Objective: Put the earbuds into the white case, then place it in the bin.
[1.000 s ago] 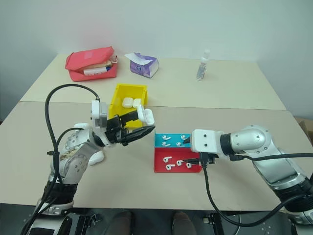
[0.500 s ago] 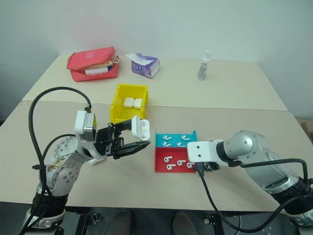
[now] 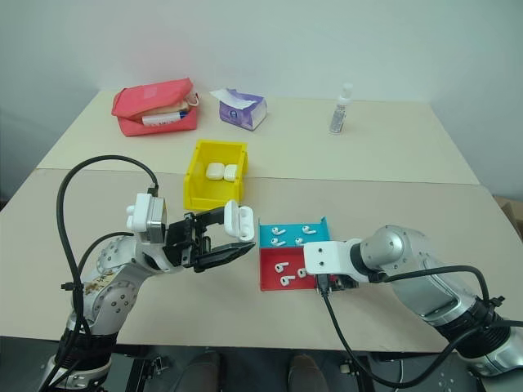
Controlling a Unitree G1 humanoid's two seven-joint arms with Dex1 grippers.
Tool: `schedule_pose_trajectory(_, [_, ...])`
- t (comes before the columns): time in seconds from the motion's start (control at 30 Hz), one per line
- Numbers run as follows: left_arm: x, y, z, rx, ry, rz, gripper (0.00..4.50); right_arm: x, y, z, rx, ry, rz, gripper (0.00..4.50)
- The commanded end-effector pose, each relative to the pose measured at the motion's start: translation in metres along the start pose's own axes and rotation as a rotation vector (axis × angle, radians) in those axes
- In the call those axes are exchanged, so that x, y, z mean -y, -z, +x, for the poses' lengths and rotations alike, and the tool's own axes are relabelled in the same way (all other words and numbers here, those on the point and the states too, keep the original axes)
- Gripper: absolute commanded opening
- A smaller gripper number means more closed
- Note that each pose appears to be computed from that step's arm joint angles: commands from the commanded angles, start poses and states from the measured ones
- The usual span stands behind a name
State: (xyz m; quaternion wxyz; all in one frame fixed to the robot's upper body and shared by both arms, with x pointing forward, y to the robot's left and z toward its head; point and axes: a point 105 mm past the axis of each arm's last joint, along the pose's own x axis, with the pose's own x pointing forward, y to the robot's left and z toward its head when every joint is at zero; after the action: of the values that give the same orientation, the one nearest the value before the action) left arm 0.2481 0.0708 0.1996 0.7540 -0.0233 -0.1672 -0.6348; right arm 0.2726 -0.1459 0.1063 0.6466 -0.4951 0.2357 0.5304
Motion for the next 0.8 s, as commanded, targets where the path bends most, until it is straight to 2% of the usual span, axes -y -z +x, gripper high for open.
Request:
schedule_pose_trajectory(0.03, [0.008,-0.0097,0.0056,0.024,0.033,0.037,2.8,0.0028,0.0006,-0.0026,-0.02,0.018,-0.018,2.93])
schedule_pose_trajectory(0.2, [0.0092,-0.0108,0.0072,0.023,0.033,0.04,2.8,0.0026,0.0008,-0.002,-0.027,0.016,-0.03,2.93])
schedule_pose_trajectory(0.27, [0.0096,-0.0115,0.0077,0.022,0.032,0.041,2.8,0.0007,-0.0002,-0.0014,-0.024,0.004,-0.037,2.57])
schedule_pose_trajectory(0.33, [0.01,-0.0122,0.0082,0.022,0.032,0.042,2.8,-0.0006,-0.0009,-0.0007,-0.022,0.0,-0.041,2.07])
schedule_pose_trajectory(0.43, [0.0102,-0.0133,0.0089,0.022,0.03,0.043,2.8,-0.0028,-0.0021,0.0009,-0.018,-0.008,-0.044,0.97])
schedule_pose_trajectory(0.53, [0.0101,-0.0141,0.0096,0.023,0.031,0.042,2.8,-0.0035,-0.0034,0.0016,-0.012,-0.001,-0.036,0.18])
schedule_pose_trajectory(0.8, [0.005,-0.0174,0.0091,0.01,0.041,0.045,2.8,-0.0008,-0.0027,-0.0075,0.01,0.061,0.071,0.18])
